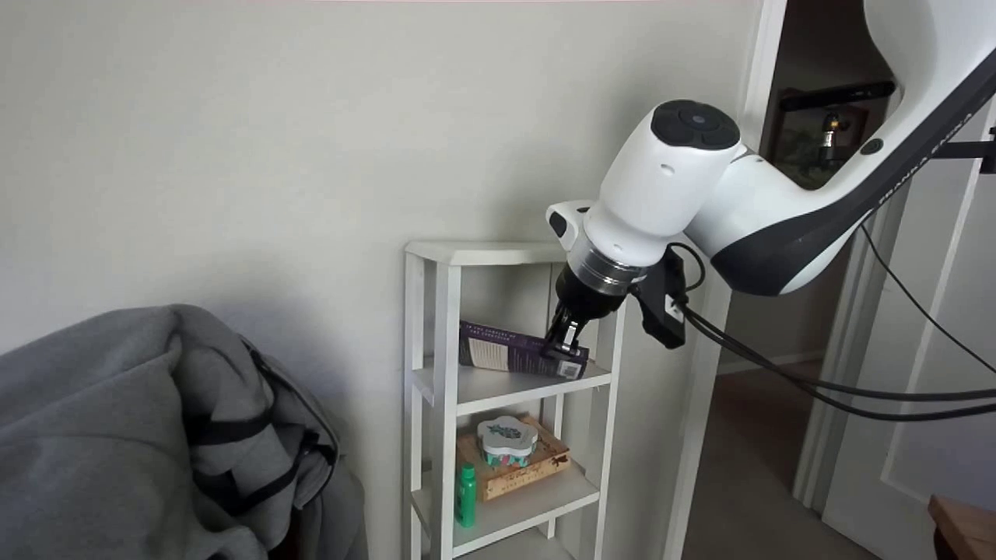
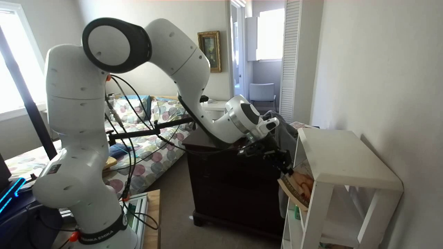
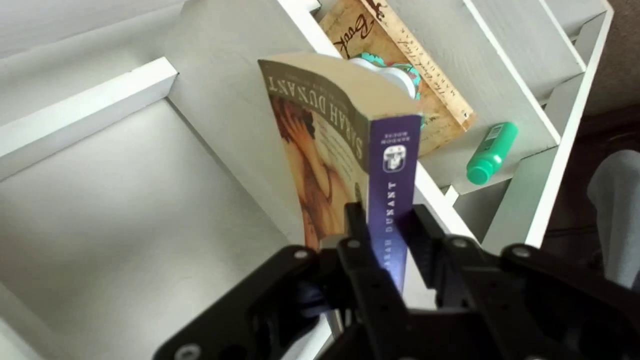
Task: Move the book to the top of the shelf
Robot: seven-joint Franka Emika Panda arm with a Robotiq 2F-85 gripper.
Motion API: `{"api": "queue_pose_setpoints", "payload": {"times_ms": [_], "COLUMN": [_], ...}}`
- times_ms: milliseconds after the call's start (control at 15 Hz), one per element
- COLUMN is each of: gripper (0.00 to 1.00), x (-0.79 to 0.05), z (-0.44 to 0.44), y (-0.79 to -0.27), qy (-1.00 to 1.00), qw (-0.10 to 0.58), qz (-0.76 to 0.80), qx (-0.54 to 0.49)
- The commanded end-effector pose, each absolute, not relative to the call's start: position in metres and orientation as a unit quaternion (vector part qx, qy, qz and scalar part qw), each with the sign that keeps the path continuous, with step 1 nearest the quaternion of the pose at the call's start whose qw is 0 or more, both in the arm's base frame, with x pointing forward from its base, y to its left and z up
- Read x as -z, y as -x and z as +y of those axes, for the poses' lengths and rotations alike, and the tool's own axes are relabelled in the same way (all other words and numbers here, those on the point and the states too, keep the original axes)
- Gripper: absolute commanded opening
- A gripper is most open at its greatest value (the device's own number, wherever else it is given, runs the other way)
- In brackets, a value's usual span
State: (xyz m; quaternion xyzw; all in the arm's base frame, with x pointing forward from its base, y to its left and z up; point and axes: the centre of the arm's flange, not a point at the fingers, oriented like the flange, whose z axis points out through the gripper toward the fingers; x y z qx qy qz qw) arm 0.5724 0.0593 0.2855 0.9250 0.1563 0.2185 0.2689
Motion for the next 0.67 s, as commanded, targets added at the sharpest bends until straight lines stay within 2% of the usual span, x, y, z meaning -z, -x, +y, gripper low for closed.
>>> {"api": "queue_pose_setpoints", "payload": {"times_ms": [0, 333, 600], "gripper": [0.07, 0.07, 0.06], "x": [-0.326, -0.348, -0.361], "z": [0.061, 0.067, 0.072], "y": [-0.552, -0.539, -0.526], "qy": [-0.928, -0.933, -0.944], "qw": [0.249, 0.229, 0.183], "qz": [0.144, 0.126, 0.115], "qx": [-0.235, -0.248, -0.250]}}
